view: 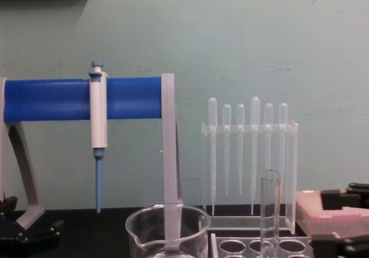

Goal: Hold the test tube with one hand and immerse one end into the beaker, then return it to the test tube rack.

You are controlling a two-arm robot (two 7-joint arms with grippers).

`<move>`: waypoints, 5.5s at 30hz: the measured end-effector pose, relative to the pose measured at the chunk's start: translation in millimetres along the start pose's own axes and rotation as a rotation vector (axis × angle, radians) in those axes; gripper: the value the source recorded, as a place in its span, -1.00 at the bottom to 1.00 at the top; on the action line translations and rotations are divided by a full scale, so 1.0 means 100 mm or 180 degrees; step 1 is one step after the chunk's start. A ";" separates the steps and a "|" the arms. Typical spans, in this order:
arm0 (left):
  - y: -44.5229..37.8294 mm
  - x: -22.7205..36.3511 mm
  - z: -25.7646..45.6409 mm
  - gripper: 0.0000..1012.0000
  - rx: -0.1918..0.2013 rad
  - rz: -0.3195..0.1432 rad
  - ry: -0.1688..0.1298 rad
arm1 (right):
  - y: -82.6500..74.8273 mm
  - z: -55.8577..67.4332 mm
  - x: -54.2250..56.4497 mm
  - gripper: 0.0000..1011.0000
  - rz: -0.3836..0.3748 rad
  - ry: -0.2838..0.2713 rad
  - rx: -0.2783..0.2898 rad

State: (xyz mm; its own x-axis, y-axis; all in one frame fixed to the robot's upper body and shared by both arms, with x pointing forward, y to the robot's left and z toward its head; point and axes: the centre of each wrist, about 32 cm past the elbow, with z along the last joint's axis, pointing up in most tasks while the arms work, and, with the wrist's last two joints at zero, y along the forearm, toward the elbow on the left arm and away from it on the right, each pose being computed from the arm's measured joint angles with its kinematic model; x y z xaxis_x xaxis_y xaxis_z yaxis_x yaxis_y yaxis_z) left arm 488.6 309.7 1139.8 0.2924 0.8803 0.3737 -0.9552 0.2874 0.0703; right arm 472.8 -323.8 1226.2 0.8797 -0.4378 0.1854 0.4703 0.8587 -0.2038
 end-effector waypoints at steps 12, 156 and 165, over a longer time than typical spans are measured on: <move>0.000 0.000 0.000 0.98 0.0000 0.0000 0.0000 | 0.36 0.07 0.14 0.98 0.0018 0.0046 -0.0041; 0.000 0.000 0.000 0.98 0.0000 0.0000 0.0000 | 0.35 1.25 0.67 -0.53 0.0262 -0.0015 -0.0032; 0.000 0.000 0.000 0.98 0.0000 0.0000 0.0000 | 0.35 1.25 0.67 -0.53 0.0260 -0.0015 -0.0032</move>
State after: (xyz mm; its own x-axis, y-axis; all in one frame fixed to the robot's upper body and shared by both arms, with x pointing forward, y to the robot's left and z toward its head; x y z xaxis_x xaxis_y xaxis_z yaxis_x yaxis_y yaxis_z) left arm 488.6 309.7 1139.8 0.2922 0.8803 0.3738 -0.9553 0.2873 0.0702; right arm 539.6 -289.3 1351.7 0.9149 -0.3651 0.1723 0.3976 0.8888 -0.2279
